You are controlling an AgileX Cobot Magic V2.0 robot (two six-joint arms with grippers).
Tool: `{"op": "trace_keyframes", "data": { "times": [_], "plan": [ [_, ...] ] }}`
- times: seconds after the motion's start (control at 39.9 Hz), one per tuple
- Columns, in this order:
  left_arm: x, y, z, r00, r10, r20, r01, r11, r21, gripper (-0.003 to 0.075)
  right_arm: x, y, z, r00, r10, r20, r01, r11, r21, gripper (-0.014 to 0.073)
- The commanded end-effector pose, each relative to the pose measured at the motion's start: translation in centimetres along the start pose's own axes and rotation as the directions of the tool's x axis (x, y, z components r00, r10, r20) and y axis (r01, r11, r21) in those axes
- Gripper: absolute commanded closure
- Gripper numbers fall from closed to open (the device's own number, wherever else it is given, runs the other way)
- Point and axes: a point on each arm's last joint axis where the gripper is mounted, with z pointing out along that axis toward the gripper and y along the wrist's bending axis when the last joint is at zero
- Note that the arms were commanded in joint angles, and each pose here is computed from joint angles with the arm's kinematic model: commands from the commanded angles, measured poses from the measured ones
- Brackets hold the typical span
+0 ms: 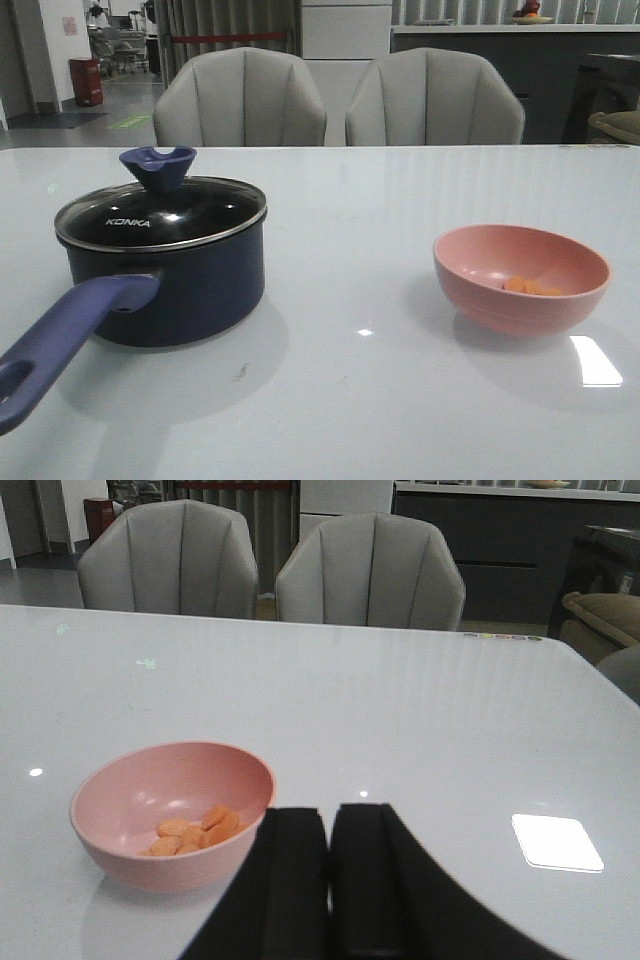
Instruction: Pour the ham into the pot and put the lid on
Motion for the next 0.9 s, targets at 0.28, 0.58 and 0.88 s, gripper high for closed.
{"op": "trace_keyframes", "data": {
  "times": [0.28, 0.58, 0.88],
  "plan": [
    [-0.17, -0.03, -0.10, 0.996, -0.010, 0.085, 0.009, 1.000, 0.008, 0.0587, -1.00, 0.04, -0.22, 0.994, -0.014, 0.105, 0.014, 1.000, 0.000, 0.0435],
    [-0.17, -0.03, -0.10, 0.996, -0.010, 0.085, 0.009, 1.000, 0.008, 0.0587, -1.00, 0.04, -0.22, 0.994, -0.014, 0.105, 0.014, 1.000, 0.000, 0.0435],
    [-0.59, -0.06, -0.14, 0.991, -0.010, 0.131, 0.009, 1.000, 0.012, 0.0587, -1.00, 0.04, -0.22, 0.994, -0.014, 0.105, 0.014, 1.000, 0.000, 0.0435]
  ]
}}
